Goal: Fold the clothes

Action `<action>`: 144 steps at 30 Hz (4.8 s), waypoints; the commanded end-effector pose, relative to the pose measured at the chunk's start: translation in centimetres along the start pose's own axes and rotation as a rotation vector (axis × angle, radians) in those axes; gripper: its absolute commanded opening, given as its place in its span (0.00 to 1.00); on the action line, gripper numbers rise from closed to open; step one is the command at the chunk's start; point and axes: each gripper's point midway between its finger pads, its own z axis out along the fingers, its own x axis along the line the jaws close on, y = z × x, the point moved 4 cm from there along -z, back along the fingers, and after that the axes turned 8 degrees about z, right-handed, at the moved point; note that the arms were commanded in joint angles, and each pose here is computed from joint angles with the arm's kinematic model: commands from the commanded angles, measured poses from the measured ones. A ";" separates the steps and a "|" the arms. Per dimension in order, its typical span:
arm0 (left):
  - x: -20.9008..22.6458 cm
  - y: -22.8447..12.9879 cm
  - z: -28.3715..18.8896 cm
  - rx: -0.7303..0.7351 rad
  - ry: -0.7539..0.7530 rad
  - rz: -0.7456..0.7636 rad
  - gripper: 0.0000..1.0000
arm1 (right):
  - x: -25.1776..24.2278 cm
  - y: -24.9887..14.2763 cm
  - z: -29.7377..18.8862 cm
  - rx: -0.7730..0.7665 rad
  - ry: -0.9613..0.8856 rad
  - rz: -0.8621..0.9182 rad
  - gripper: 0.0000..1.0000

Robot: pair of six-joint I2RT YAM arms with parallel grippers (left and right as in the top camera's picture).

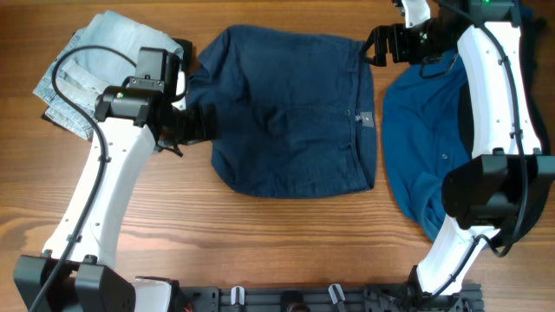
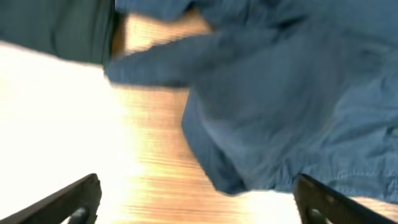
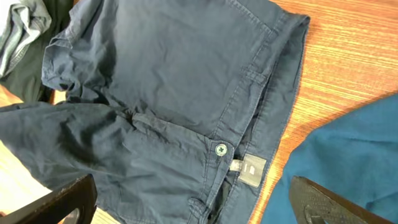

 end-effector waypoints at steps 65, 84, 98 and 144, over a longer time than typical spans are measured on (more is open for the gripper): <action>4.6 -8.8 3.2 0.010 0.279 -0.302 0.91 | 1.9 -26.1 8.4 0.106 -0.032 0.075 0.94; 5.7 -13.4 8.7 0.123 0.314 -0.467 0.74 | 3.6 -27.4 13.0 0.228 0.163 0.115 0.71; 4.7 -11.8 9.6 0.037 0.207 -0.469 0.04 | 1.5 -23.9 5.0 0.170 -0.068 0.333 0.04; -4.7 15.3 9.9 -0.997 -0.197 -0.028 0.05 | -11.2 -8.3 9.6 -0.600 -0.395 0.488 0.16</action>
